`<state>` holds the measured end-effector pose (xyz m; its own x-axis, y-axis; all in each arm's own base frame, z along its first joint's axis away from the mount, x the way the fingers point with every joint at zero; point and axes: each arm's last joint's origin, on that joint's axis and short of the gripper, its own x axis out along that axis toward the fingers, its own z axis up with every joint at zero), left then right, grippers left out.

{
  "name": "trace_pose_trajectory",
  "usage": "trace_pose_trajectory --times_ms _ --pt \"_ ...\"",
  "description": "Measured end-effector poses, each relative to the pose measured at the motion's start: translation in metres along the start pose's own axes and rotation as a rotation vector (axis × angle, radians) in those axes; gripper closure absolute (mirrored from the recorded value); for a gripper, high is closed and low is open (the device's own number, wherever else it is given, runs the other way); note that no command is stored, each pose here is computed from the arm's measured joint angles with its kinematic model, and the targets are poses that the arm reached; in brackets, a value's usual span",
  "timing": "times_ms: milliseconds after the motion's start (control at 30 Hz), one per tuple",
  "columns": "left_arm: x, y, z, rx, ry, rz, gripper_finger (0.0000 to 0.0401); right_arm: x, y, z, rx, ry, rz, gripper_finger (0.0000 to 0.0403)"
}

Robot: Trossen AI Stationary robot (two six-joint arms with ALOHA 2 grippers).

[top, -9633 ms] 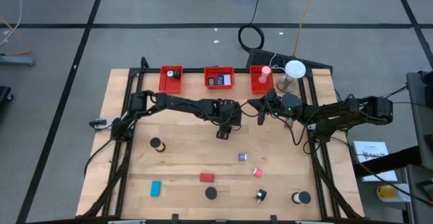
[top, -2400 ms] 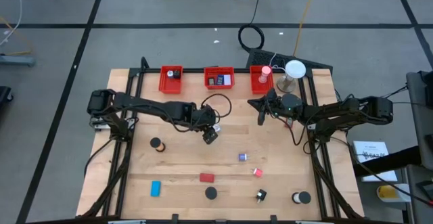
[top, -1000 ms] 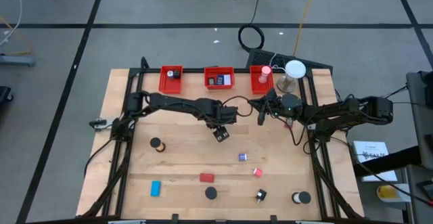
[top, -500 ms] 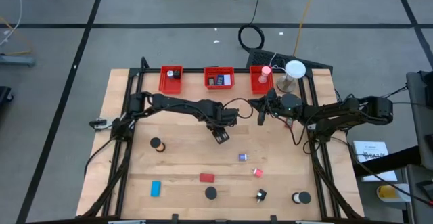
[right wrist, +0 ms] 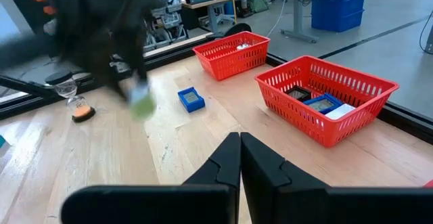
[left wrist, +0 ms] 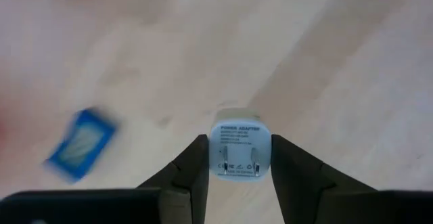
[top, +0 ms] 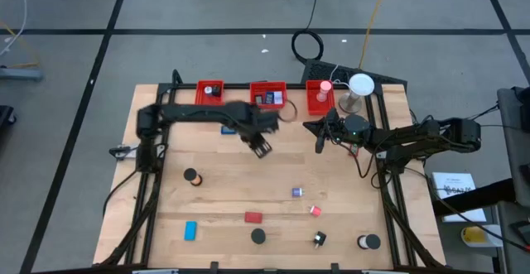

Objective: Pick & Place Office items
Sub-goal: Put the green charger adapter into the left red bin

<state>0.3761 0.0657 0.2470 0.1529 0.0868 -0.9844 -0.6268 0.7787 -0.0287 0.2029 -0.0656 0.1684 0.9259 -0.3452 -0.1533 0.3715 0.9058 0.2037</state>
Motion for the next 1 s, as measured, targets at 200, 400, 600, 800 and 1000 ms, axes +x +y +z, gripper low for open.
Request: trace_pose_trajectory --times_ms 200,400,600,800,1000 --pt "-0.047 0.068 -0.003 -0.220 -0.021 0.132 0.0274 0.000 0.000 0.000 0.000 0.002 0.000 0.0399" --pt "-0.051 0.131 -0.001 -0.382 -0.010 0.189 0.0274 0.000 0.000 0.000 0.000 0.003 -0.001 0.0399" --pt "-0.006 0.184 -0.009 -0.472 0.055 0.215 0.0274 0.000 0.000 0.000 0.000 0.003 -0.001 0.0399" --pt "0.024 0.230 -0.017 -0.572 0.018 0.197 0.0274 0.000 0.000 0.000 0.000 0.002 -0.001 0.0399" --pt "0.026 0.255 -0.015 -0.614 -0.053 0.208 0.0274 0.000 0.000 0.000 0.000 0.003 -0.001 0.0399"
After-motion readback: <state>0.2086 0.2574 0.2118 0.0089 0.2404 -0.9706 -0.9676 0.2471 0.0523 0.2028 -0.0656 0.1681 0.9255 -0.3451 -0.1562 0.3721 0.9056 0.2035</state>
